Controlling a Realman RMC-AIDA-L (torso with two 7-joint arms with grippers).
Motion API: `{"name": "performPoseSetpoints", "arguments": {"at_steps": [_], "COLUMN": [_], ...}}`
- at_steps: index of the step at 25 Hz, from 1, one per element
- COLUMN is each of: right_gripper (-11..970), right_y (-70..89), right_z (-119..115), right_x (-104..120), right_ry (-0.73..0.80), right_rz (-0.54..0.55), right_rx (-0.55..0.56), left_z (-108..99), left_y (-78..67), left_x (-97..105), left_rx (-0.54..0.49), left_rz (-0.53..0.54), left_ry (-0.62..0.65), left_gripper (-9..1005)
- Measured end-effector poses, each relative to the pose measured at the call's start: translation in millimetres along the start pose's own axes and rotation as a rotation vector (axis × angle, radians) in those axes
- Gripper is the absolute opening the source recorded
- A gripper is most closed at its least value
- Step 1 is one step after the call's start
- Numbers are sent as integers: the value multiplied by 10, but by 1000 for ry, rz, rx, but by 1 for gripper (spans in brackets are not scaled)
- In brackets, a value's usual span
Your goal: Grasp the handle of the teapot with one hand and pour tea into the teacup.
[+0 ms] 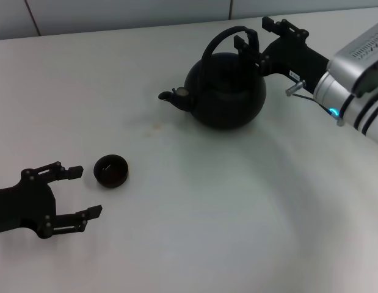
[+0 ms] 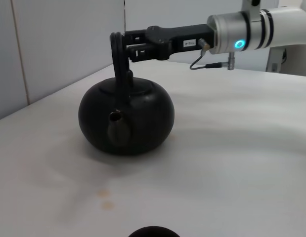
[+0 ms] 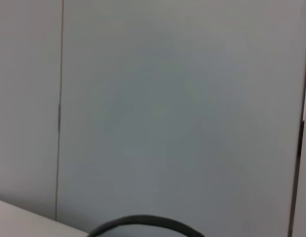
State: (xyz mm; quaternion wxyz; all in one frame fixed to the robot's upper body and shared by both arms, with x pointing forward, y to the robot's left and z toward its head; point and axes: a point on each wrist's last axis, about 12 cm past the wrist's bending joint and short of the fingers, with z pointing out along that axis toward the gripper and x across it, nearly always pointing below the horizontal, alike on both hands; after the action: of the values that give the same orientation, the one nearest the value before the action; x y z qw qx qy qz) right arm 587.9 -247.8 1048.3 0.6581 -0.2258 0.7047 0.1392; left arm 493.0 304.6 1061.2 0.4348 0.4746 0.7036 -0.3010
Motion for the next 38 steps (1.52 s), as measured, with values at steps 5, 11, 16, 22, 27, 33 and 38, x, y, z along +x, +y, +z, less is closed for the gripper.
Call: {"name": "performPoseSetpoints", "arguments": {"at_steps": [5, 11, 16, 22, 27, 33, 38], "right_gripper": [709, 710, 708, 709, 710, 710, 710], "right_y": [4, 52, 177, 469, 625, 680, 623], "right_z": [-165, -420, -590, -611, -810, -1128, -1373], "right_x": [16, 43, 3, -126, -192, -94, -8], "right_ry": [-54, -144, -239, -204, -213, -169, -154], "right_rz": [4, 31, 41, 33, -44, -33, -3], "right_rx": [-7, -30, -122, -520, -734, -833, -792], "left_z": [-2, -9, -7, -58, -124, -171, -204], "left_y": [2, 11, 1, -50, -121, -209, -265], "left_x": [-5, -22, -28, -89, -187, -220, -184], "left_rx": [0, -1, 10, 59, 128, 181, 184], "left_rz": [-5, 3, 4, 19, 29, 76, 81], "left_ry": [-1, -1, -3, -50, -127, -179, -196], "left_gripper": [847, 847, 847, 847, 847, 847, 847]}}
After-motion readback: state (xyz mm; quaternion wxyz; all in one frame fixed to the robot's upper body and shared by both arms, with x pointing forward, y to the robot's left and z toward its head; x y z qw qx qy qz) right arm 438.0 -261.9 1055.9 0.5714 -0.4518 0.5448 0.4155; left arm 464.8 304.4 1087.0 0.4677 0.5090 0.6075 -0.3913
